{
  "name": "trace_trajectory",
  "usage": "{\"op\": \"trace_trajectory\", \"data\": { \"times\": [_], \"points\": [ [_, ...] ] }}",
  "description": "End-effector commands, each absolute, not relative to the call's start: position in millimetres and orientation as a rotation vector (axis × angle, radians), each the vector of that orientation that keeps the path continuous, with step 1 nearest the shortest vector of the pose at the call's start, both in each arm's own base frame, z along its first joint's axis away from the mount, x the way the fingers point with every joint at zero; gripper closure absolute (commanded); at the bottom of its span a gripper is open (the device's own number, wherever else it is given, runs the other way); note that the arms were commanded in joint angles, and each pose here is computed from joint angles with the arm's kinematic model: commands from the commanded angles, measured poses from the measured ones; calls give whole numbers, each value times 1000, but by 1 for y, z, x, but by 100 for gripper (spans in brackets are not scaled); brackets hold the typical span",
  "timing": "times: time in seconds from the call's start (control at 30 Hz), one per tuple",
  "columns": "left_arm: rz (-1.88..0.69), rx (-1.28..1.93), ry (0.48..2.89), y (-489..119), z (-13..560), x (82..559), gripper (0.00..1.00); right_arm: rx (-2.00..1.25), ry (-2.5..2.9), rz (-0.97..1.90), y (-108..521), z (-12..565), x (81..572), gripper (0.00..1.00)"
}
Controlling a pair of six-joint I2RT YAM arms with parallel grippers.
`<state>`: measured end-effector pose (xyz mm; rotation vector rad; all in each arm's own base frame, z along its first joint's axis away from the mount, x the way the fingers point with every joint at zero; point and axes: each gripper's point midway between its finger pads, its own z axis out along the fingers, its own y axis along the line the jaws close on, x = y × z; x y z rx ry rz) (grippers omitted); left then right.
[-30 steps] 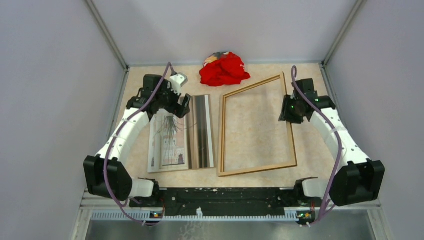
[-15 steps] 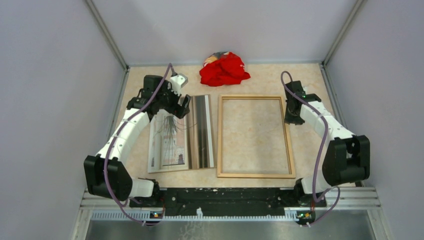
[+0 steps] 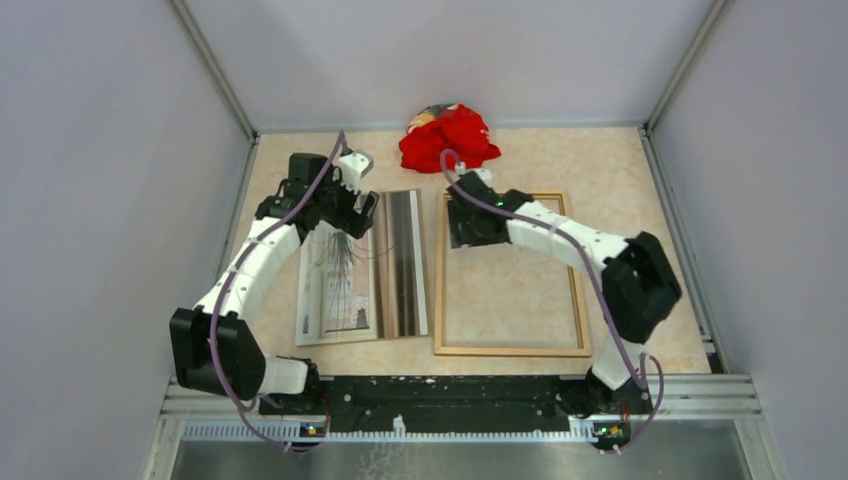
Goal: Put the photo into the frame
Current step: Move the photo frame to the center of the board.
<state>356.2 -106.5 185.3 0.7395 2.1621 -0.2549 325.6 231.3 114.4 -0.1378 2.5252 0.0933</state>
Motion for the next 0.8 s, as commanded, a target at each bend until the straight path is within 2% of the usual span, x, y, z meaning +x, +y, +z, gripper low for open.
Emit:
{"op": "trace_trajectory", "data": {
  "times": [0.0, 0.17, 0.3, 0.4, 0.57, 0.77],
  "points": [
    [-145, 671, 2213, -82, 176, 370, 2, -188, 2537, 168, 299, 96, 327, 34],
    [-83, 581, 2301, -54, 157, 377, 2, -282, 2597, 193, 333, 61, 318, 39],
    [-29, 512, 2364, -33, 146, 382, 2, -306, 2611, 175, 336, 50, 316, 44],
    [-19, 480, 2394, -23, 142, 383, 2, -320, 2622, 125, 329, 41, 314, 56],
    [55, 470, 2405, -8, 136, 387, 2, -350, 2612, 21, 310, 29, 313, 88],
    [155, 480, 2409, 11, 128, 389, 2, -419, 2601, -82, 290, 21, 317, 94]
  ]
}}
